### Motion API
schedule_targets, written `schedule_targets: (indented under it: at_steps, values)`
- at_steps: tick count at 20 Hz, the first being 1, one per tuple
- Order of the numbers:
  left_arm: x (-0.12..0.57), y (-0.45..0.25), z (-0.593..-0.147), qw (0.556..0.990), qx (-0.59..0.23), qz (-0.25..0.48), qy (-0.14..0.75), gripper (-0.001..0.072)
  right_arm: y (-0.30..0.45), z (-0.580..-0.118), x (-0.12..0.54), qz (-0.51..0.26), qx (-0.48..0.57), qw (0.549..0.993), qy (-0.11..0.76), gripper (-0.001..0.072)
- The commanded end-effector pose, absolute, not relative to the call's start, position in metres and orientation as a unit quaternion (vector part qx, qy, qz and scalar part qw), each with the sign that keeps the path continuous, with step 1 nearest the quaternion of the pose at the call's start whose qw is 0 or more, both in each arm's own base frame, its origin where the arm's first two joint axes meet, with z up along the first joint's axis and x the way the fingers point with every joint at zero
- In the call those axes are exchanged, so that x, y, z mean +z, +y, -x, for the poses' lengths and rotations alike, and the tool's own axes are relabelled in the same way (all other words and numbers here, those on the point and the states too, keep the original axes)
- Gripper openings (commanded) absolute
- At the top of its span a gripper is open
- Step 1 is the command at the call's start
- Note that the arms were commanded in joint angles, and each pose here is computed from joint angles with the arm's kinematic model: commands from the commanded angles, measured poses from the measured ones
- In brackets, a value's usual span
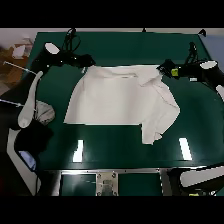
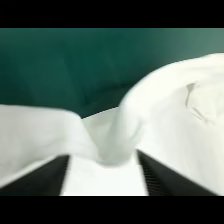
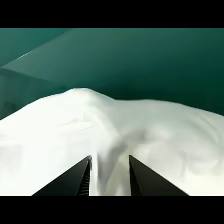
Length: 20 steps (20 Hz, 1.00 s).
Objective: Fold the shirts.
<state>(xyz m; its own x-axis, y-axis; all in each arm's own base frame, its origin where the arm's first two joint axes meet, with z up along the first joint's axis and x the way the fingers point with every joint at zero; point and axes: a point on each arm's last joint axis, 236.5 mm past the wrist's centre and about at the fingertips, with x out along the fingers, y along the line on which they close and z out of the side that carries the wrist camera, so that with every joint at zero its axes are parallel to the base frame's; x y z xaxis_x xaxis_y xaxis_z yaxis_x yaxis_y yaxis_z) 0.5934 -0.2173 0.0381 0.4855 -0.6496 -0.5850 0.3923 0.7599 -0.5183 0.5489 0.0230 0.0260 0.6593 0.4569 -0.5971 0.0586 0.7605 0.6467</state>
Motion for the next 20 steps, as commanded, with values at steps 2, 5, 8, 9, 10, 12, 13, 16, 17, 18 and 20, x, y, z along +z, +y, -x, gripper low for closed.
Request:
schedule_targets:
  at_steps: [2, 5, 8, 9, 10, 12, 13, 16, 17, 18, 20]
  values:
    - [0.06, -0.18, -0.567, 0.813, -0.323, 0.172, 0.452, 0.0701, -0.006, -0.518, 0.041, -0.338, 0.144, 0.823, 0.433, 0.0267]
    - [0.075, -0.13, -0.53, 0.777, -0.322, 0.186, 0.508, 0.0701, -0.03, -0.466, 0.044, -0.343, 0.138, 0.802, 0.469, 0.0267]
    - [0.054, -0.09, -0.495, 0.727, -0.29, 0.209, 0.587, 0.062, -0.05, -0.39, 0.012, -0.373, 0.064, 0.768, 0.517, 0.027]
    - [0.043, -0.084, -0.481, 0.704, -0.285, 0.217, 0.613, 0.048, -0.059, -0.363, 0.0, -0.383, 0.03, 0.755, 0.532, 0.0293]
    - [0.032, -0.081, -0.464, 0.678, -0.287, 0.225, 0.638, 0.0476, -0.067, -0.337, -0.012, -0.397, -0.007, 0.739, 0.544, 0.0329]
    - [0.008, -0.081, -0.43, 0.632, -0.282, 0.245, 0.679, 0.047, -0.073, -0.303, -0.027, -0.428, -0.046, 0.717, 0.548, 0.0353]
    - [-0.002, -0.081, -0.412, 0.62, -0.277, 0.254, 0.689, 0.0469, -0.072, -0.292, -0.034, -0.436, -0.054, 0.71, 0.55, 0.0353]
    - [-0.024, -0.07, -0.363, 0.624, -0.243, 0.286, 0.686, 0.047, -0.069, -0.271, -0.057, -0.442, -0.071, 0.69, 0.568, 0.0353]
    - [-0.028, -0.061, -0.35, 0.634, -0.222, 0.298, 0.678, 0.047, -0.069, -0.27, -0.062, -0.444, -0.076, 0.69, 0.566, 0.0353]
    - [-0.033, -0.051, -0.339, 0.647, -0.196, 0.312, 0.667, 0.047, -0.071, -0.27, -0.067, -0.444, -0.082, 0.692, 0.563, 0.0353]
    - [-0.044, -0.028, -0.317, 0.671, -0.144, 0.323, 0.652, 0.047, -0.073, -0.27, -0.074, -0.445, -0.092, 0.693, 0.56, 0.0352]
